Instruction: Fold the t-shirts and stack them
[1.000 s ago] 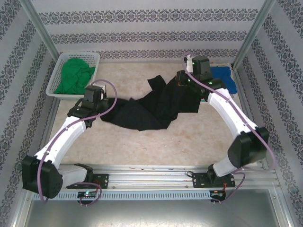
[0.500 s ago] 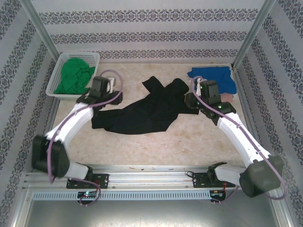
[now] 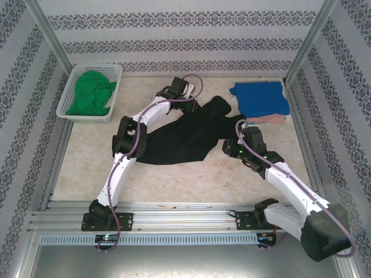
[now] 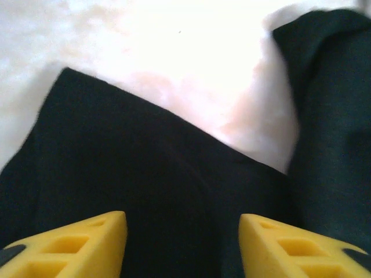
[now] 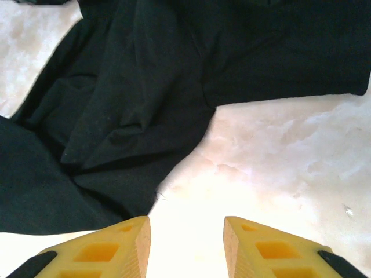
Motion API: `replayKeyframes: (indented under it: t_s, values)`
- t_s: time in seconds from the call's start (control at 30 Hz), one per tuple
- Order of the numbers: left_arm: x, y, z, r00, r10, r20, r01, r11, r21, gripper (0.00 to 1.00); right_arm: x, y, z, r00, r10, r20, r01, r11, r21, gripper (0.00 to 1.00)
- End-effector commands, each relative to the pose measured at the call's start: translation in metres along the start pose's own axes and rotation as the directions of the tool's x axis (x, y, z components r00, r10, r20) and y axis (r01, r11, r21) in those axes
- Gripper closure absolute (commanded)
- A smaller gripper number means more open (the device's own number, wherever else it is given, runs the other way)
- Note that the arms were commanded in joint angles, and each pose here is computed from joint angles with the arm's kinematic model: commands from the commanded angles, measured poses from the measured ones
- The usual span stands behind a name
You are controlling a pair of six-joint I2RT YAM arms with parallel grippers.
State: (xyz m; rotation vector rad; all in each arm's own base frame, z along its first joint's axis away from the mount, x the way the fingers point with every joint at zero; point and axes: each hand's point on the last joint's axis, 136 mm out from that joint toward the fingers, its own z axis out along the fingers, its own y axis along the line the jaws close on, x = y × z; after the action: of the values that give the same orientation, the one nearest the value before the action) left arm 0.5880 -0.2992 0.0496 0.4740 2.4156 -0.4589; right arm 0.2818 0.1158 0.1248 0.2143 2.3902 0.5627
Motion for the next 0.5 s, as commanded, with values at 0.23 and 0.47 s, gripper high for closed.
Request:
replayKeyframes:
  t_s: [0.23, 0.47]
  values:
    - [-0.008, 0.054, -0.062, 0.99, -0.138, 0.022, 0.14, 0.981, -0.133, 1.0, -0.006, 0.02, 0.007, 0.999, -0.03, 0.016, 0.03, 0.998, -0.046, 0.6]
    - [0.04, 0.146, -0.16, 0.921, -0.339, 0.191, 0.378, 0.897, -0.23, 1.0, 0.015, 0.117, 0.046, 0.968, -0.244, -0.049, 0.232, 0.956, -0.179, 0.58]
